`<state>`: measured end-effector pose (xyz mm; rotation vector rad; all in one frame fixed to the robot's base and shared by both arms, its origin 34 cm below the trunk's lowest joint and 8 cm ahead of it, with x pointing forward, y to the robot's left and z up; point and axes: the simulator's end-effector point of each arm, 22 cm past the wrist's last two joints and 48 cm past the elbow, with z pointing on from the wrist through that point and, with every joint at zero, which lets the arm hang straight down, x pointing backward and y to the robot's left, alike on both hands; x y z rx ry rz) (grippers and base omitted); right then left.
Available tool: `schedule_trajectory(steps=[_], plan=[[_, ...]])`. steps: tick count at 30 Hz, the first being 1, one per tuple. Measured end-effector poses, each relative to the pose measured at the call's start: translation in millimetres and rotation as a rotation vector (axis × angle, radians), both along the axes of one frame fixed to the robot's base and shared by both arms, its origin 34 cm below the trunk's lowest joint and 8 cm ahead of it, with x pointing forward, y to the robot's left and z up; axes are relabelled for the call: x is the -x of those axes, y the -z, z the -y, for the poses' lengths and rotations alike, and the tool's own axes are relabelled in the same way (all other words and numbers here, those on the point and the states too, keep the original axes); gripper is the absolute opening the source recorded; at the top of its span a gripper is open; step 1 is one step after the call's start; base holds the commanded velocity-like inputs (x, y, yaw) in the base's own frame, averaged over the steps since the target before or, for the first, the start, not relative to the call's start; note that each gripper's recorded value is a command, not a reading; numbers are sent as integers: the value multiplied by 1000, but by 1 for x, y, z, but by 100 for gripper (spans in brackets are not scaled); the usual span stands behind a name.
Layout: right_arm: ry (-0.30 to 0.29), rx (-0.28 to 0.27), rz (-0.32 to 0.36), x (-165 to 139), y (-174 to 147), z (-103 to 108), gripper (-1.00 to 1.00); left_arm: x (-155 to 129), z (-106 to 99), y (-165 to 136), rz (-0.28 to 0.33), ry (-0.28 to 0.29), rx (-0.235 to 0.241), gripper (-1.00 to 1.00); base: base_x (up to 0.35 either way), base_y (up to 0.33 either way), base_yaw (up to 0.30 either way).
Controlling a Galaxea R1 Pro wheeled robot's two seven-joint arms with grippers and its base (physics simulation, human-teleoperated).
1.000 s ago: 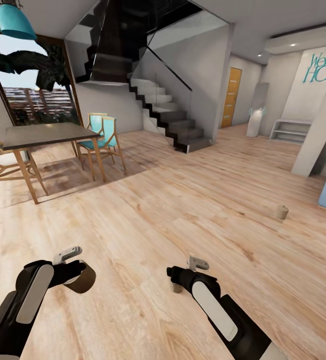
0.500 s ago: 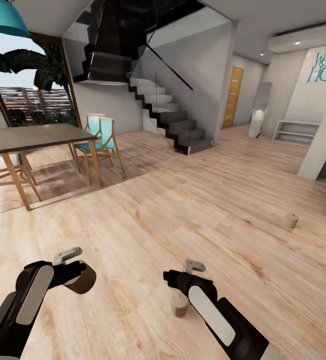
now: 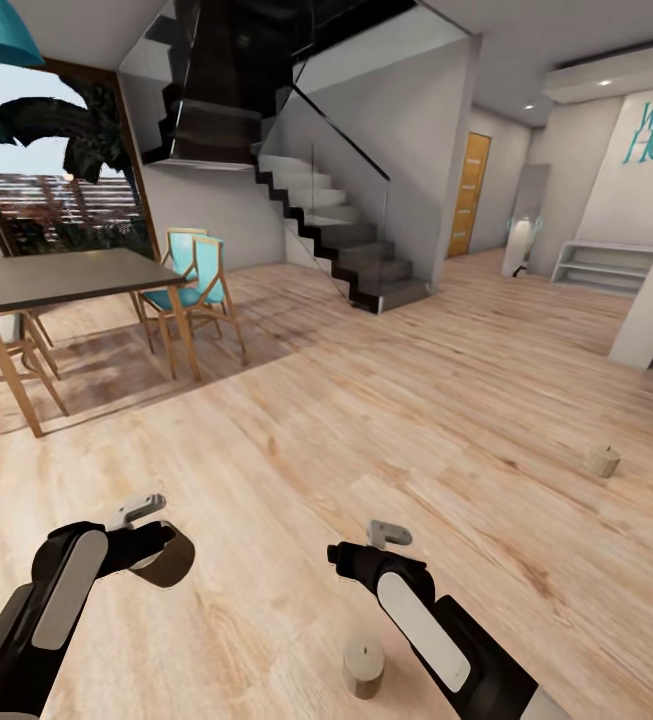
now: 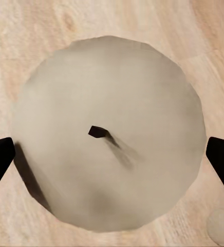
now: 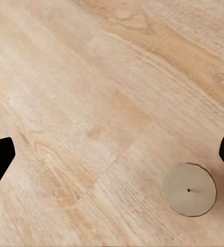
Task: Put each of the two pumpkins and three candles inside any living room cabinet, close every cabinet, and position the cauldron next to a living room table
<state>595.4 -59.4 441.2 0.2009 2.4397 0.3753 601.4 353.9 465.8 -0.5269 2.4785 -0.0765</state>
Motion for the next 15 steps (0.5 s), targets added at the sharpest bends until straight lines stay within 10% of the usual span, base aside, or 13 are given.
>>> schedule_trajectory(steps=[5, 11, 15], plan=[[0, 0, -3, 0, 1, 0, 100, -2, 8, -1, 10, 4, 52, -100, 322, 0, 0], [0, 5, -10, 1, 4, 1, 100, 0, 28, -50, 143, 97, 543, -100, 222, 0, 0], [-10, 46, -70, 11, 27, 10, 100, 14, 22, -82, 206, 148, 728, -100, 171, 0, 0]])
